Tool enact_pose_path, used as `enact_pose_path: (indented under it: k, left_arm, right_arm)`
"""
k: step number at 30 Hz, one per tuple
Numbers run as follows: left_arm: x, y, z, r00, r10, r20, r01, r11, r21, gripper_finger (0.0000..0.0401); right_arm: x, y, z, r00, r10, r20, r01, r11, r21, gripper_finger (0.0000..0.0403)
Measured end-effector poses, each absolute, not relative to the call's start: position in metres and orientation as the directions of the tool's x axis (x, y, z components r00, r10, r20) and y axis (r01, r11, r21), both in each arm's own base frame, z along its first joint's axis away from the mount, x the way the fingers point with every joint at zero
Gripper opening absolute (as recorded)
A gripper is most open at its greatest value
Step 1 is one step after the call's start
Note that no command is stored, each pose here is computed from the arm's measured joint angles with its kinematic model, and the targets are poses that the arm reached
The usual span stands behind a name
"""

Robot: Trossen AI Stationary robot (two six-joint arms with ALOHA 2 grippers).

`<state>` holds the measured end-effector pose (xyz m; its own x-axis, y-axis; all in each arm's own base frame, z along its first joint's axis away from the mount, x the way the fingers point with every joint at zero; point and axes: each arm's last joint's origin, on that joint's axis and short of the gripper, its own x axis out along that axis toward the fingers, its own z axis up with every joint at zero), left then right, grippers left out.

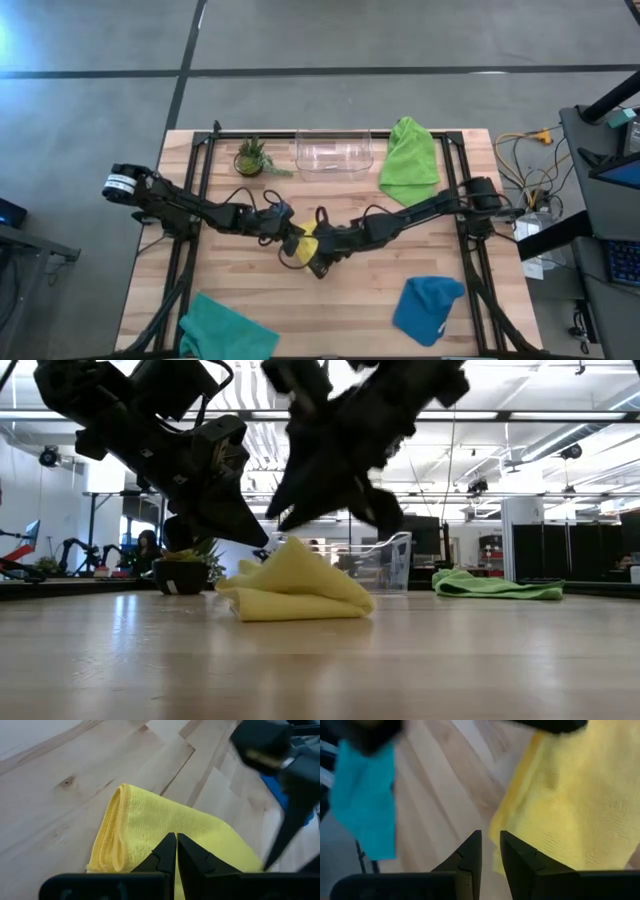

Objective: Fold microfiber towels
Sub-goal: Fold the yellow microfiber towel, then put the yellow microfiber towel into the transparent bin

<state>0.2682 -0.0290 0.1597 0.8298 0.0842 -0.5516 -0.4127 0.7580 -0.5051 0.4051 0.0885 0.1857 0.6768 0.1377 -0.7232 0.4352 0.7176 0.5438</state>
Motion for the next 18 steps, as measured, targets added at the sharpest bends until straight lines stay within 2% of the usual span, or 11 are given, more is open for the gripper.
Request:
enact_pose_path:
  k: [5,12,18]
  left_arm:
    - [0.268,-0.029,0.159,0.829,0.083,-0.553,-0.412,0.758,-0.505,0.0000]
    - [0.271,-0.031,0.150,0.809,0.032,-0.586,-0.399,0.763,-0.509,0.0000]
    - [0.279,-0.032,0.127,0.755,0.036,-0.654,-0.439,0.768,-0.466,0.0000]
  right_arm:
    - [0.400,0.085,0.203,0.710,0.096,-0.697,0.411,0.747,0.522,0.0062]
    - [0.391,0.082,0.183,0.584,0.049,-0.810,0.479,0.785,0.393,0.0037]
    - [0.398,0.083,0.170,0.589,0.050,-0.807,0.458,0.801,0.384,0.0011]
